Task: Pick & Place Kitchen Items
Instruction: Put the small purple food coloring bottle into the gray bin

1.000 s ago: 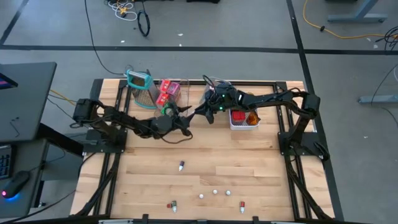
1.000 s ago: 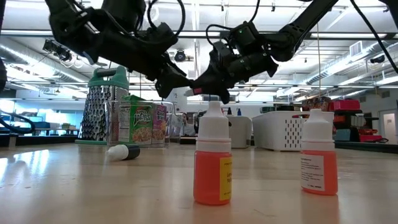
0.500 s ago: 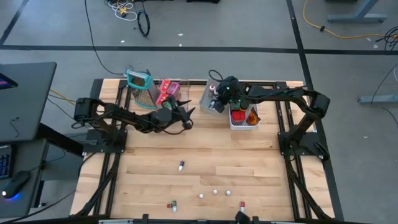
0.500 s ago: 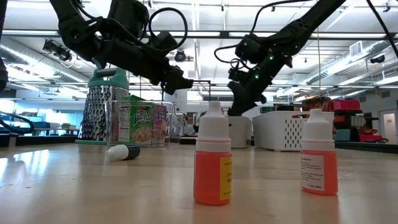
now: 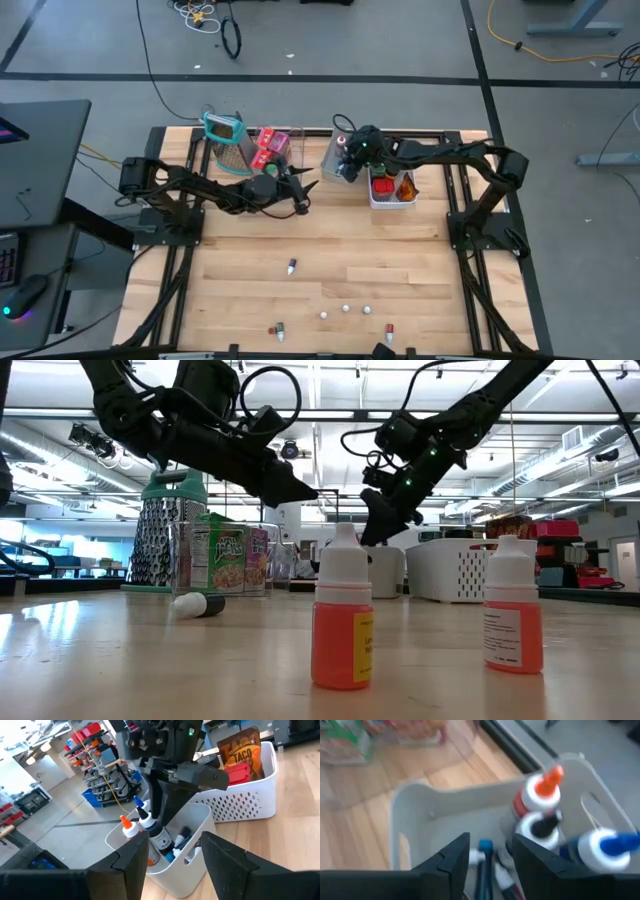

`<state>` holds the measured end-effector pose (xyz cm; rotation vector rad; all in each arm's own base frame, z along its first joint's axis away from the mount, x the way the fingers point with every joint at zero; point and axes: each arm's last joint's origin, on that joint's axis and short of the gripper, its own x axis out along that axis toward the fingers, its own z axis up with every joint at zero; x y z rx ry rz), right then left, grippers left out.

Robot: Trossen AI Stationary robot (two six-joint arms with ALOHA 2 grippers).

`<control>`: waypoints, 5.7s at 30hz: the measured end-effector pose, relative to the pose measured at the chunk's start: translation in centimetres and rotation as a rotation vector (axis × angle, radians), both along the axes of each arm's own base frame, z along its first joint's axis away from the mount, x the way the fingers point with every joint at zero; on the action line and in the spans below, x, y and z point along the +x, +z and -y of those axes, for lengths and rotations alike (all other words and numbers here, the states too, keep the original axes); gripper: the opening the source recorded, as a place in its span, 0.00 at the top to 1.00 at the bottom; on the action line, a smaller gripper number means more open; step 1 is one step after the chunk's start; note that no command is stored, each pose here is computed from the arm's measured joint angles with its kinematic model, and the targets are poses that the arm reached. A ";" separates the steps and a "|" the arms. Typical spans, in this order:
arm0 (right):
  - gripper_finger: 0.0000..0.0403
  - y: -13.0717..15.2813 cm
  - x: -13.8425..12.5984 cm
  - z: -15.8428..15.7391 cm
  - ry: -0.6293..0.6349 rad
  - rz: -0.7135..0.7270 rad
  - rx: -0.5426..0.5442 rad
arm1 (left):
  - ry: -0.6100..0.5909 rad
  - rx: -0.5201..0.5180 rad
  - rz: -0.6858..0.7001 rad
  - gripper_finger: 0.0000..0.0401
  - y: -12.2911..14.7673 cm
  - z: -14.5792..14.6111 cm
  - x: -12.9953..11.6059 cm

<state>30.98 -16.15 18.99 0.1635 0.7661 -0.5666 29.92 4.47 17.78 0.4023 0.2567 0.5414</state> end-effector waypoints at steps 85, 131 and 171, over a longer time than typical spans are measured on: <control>0.56 2.6 5.2 -10.9 0.788 0.377 0.078 | -0.063 -0.610 -0.232 0.82 -9.4 18.5 -4.5; 0.54 -0.3 3.2 -10.6 0.747 -0.114 -0.159 | 0.030 -0.157 -0.057 0.83 -3.2 5.5 4.7; 0.75 -0.1 3.4 -10.5 0.726 -0.076 -0.156 | 0.081 -0.317 -0.058 0.72 -3.9 5.5 4.6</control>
